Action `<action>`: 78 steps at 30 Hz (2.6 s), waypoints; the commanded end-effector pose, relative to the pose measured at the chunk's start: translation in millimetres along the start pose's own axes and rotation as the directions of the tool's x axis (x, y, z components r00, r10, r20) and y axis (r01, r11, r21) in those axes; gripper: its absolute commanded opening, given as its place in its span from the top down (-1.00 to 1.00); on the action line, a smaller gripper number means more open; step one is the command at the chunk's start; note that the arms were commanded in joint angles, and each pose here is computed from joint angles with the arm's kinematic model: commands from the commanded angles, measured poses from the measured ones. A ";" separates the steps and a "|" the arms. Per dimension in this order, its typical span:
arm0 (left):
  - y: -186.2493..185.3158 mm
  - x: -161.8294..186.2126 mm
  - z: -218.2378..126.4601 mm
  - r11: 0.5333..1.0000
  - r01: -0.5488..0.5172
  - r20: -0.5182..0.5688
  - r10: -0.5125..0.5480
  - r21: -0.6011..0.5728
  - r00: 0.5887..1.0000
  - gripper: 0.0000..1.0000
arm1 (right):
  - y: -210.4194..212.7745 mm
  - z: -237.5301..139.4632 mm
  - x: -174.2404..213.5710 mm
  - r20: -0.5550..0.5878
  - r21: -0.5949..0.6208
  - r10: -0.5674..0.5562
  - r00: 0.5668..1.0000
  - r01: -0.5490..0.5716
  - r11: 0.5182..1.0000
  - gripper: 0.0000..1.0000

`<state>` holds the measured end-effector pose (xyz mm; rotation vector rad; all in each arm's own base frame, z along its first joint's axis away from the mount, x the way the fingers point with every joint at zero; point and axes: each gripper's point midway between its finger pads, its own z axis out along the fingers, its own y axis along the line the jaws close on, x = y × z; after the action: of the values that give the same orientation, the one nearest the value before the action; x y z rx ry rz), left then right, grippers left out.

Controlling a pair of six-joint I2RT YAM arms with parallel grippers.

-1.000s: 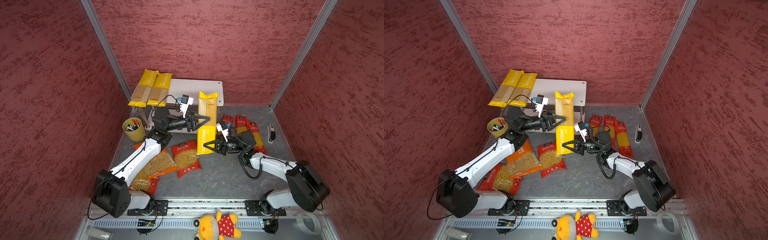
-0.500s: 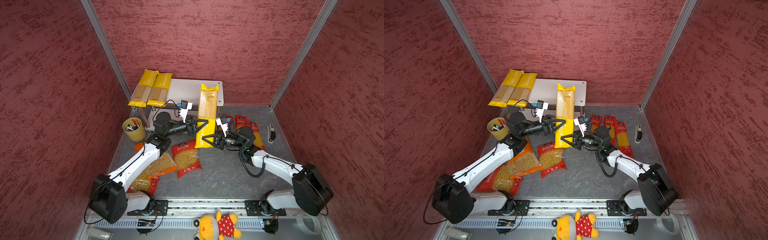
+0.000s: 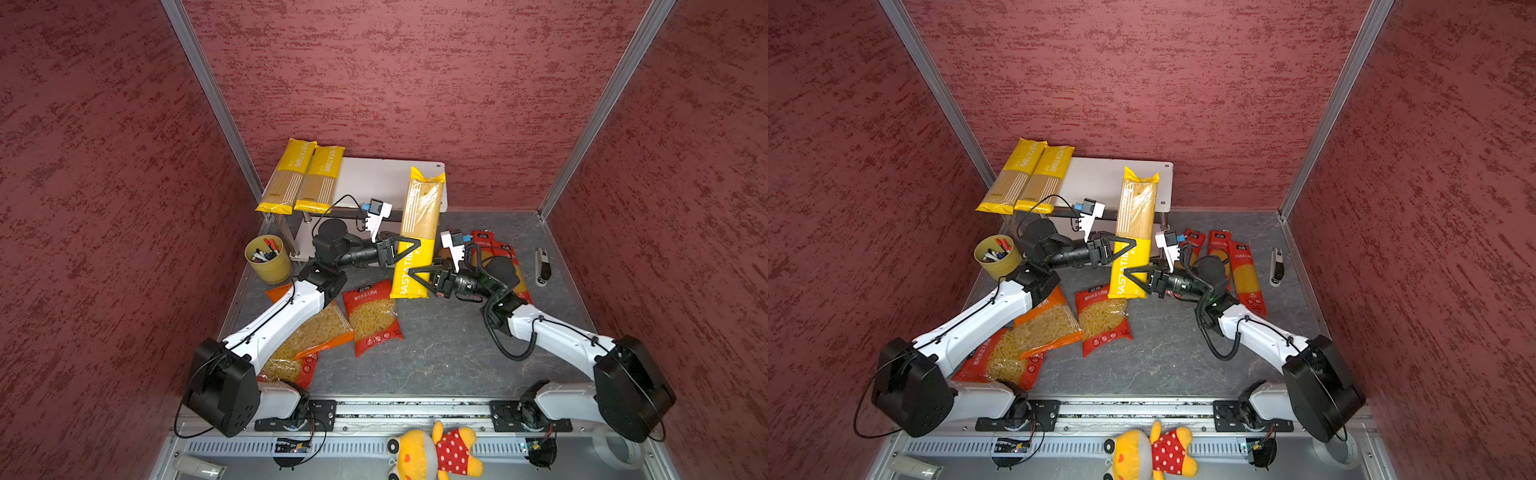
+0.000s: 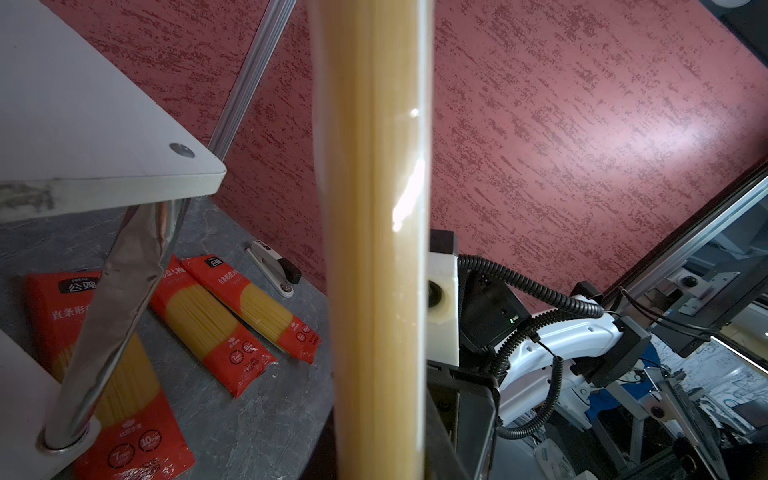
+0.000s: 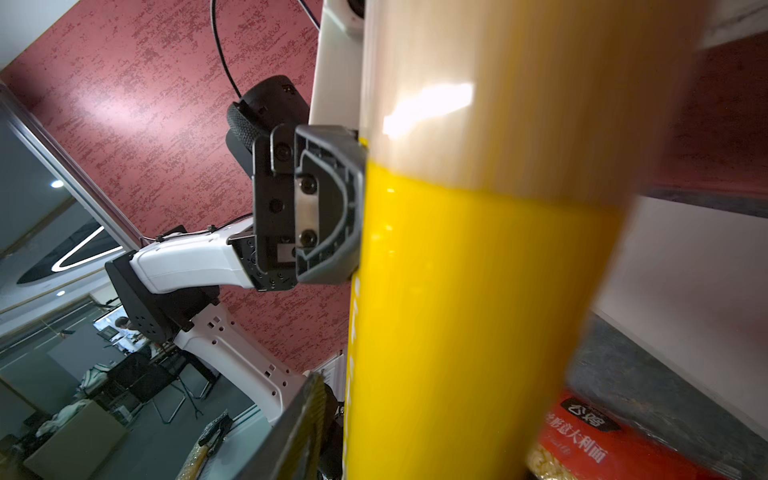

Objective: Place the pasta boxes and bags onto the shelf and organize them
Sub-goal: 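Hold the upright pack with both grippers and carry it toward the shelf, then lift the pack onto the shelf top with the left gripper while the right releases, then slide the pack beside the other two packs with the left gripper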

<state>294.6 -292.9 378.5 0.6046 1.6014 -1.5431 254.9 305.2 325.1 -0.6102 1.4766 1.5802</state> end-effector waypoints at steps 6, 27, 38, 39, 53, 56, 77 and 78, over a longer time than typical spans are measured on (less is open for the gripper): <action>-42.7 -52.3 -21.0 0.987 -0.131 0.165 0.114 0.097 0.980 0.92 | 14.7 -3.0 -14.9 0.086 -0.066 0.004 0.996 0.002 0.998 0.41; 27.3 -80.7 -175.6 0.736 0.310 0.450 -0.008 -0.602 0.893 -0.51 | -25.5 64.4 -142.7 0.261 0.086 0.300 0.917 -0.332 0.939 1.00; 23.5 -78.2 -221.9 0.665 0.444 0.550 -0.059 -0.601 0.833 -0.48 | -49.4 116.6 -150.2 0.236 0.085 0.520 0.821 -0.551 0.830 0.88; 25.9 -76.7 -222.9 0.655 0.452 0.551 -0.065 -0.606 0.832 -0.48 | -51.9 118.7 -149.4 0.236 0.090 0.531 0.814 -0.562 0.822 0.84; 41.2 -54.3 -169.1 0.722 0.507 0.581 -0.178 -0.471 0.794 -0.67 | -54.6 93.2 -127.1 0.222 0.155 0.561 0.797 -0.597 0.787 0.24; 47.5 -48.8 -146.3 0.741 0.516 0.581 -0.211 -0.429 0.786 -0.70 | -51.6 80.9 -119.5 0.210 0.173 0.557 0.803 -0.592 0.787 0.13; 96.0 -71.9 -81.3 0.738 0.573 0.662 -0.233 -0.356 0.712 -0.18 | -58.9 0.4 -43.7 0.258 0.325 0.522 0.813 -0.582 0.746 0.10; 96.6 -72.8 -80.3 0.737 0.574 0.665 -0.232 -0.356 0.710 -0.13 | -60.7 -0.9 -39.4 0.258 0.327 0.529 0.808 -0.588 0.739 0.10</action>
<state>386.8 -192.2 355.7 -0.5513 1.6945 -1.2995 322.9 296.4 331.3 0.1792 1.9135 1.6567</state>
